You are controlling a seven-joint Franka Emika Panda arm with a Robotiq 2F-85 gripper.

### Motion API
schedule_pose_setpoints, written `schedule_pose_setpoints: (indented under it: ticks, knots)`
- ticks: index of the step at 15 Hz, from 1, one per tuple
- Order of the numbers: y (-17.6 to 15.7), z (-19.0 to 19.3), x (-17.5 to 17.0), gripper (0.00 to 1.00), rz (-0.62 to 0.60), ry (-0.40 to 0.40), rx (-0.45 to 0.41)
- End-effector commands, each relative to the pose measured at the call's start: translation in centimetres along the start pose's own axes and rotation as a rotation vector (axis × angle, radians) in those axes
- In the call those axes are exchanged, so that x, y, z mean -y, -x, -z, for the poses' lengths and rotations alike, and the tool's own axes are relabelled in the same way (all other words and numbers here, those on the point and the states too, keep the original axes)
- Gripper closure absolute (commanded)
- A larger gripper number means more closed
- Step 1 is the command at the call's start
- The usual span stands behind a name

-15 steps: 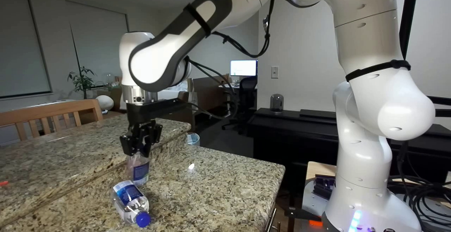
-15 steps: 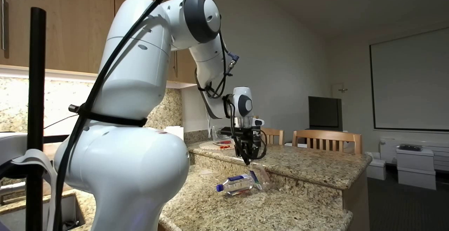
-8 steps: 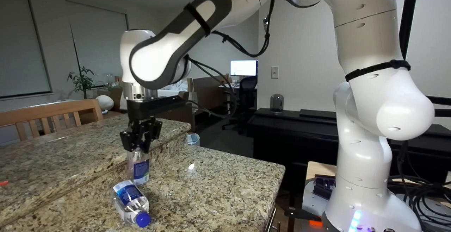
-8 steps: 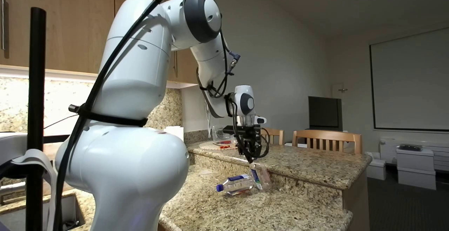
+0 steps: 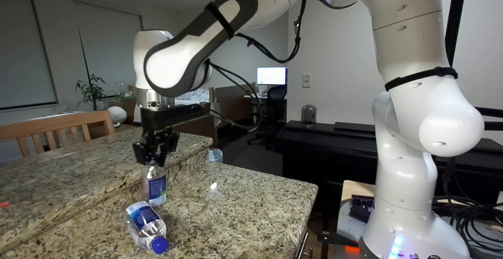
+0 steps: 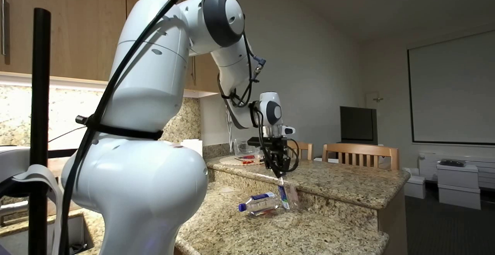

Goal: Place the water bottle on the right upright

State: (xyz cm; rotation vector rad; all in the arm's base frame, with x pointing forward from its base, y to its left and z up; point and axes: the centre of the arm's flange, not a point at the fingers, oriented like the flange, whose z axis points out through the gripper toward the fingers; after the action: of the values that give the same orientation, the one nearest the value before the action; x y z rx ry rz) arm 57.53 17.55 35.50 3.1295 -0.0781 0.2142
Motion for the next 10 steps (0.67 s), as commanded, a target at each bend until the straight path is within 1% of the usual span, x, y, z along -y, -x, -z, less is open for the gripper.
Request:
schedule_pose_setpoints:
  ticks: [1,10]
  knots:
    - [-0.23,0.52,-0.13,0.93,-0.026,0.032,-0.009]
    - [-0.72,0.74,-1.04,0.93,-0.06,0.059,-0.021]
